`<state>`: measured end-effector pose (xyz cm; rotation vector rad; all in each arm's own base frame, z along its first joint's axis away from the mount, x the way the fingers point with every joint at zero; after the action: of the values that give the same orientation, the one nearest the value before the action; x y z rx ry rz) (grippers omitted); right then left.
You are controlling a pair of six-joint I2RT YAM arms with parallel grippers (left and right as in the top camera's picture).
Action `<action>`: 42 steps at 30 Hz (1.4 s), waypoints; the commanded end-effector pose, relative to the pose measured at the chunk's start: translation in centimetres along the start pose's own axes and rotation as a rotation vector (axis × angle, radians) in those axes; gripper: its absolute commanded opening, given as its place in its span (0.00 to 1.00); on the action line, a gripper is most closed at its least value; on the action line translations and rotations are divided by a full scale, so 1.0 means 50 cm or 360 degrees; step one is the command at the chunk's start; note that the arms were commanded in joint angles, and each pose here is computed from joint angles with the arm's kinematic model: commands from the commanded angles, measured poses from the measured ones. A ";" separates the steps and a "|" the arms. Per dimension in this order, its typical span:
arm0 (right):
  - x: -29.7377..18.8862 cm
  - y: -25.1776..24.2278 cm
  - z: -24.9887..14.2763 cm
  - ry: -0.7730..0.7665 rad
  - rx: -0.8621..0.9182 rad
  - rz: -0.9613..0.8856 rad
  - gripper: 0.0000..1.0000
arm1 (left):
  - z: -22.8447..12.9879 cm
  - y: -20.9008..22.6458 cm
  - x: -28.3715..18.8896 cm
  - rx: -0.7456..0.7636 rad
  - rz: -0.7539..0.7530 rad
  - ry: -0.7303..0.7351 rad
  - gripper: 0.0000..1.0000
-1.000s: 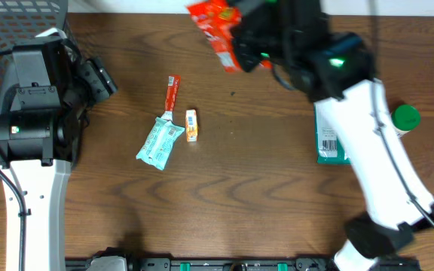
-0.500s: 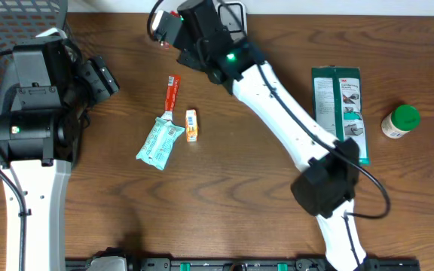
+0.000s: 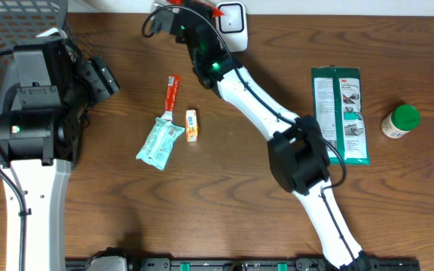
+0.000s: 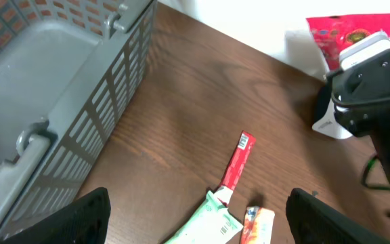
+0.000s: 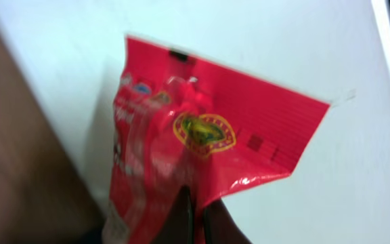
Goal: Scan the item barcode
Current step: 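Carry the Hacks bag with the right gripper toward the scanner, then hold the Hacks bag barcode in front of the scanner with right gripper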
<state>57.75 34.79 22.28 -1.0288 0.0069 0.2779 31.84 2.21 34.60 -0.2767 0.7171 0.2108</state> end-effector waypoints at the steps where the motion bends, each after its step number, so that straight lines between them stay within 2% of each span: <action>1: 0.046 -0.036 -0.095 0.0130 -0.0013 -0.0227 0.01 | 0.007 0.002 -0.004 0.0002 0.0009 -0.0020 0.83; 4: 0.064 -0.046 -0.136 0.0139 0.0015 -0.0301 0.01 | 0.007 0.002 -0.004 0.0002 0.0009 -0.0020 0.83; 10: 0.078 -0.021 -0.162 0.0109 0.0073 -0.0163 0.01 | 0.007 0.002 -0.004 0.0002 0.0009 -0.0020 0.83; 17: 0.079 0.006 -0.145 0.0003 0.0434 -0.0030 0.01 | 0.007 0.002 -0.004 0.0002 0.0009 -0.0020 0.83; 25: 0.078 0.021 -0.147 0.0026 0.0475 0.0020 0.01 | 0.007 0.002 -0.004 0.0002 0.0009 -0.0020 0.83; 30: 0.078 0.026 -0.152 0.0048 0.0616 0.0038 0.01 | 0.007 0.002 -0.004 0.0002 0.0009 -0.0020 0.83; 37: 0.074 -0.012 -0.139 0.0003 0.0776 -0.0065 0.01 | 0.007 0.002 -0.004 0.0002 0.0009 -0.0020 0.83; 42: 0.046 -0.058 -0.119 0.0079 0.1037 -0.0004 0.01 | 0.007 0.002 -0.004 0.0002 0.0009 -0.0020 0.83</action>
<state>61.99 29.49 16.00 -0.5719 0.1445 0.2548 31.85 2.21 34.61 -0.2767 0.7163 0.2107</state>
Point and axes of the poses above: each gripper's point midway between its finger pads, its own x axis out along the fingers, its own y axis along the line the jaws close on, z = x × y, the point moved 5 cm from there along -x, back along the fingers, and after that the axes turned 5 degrees about x, right-handed, at the moved point
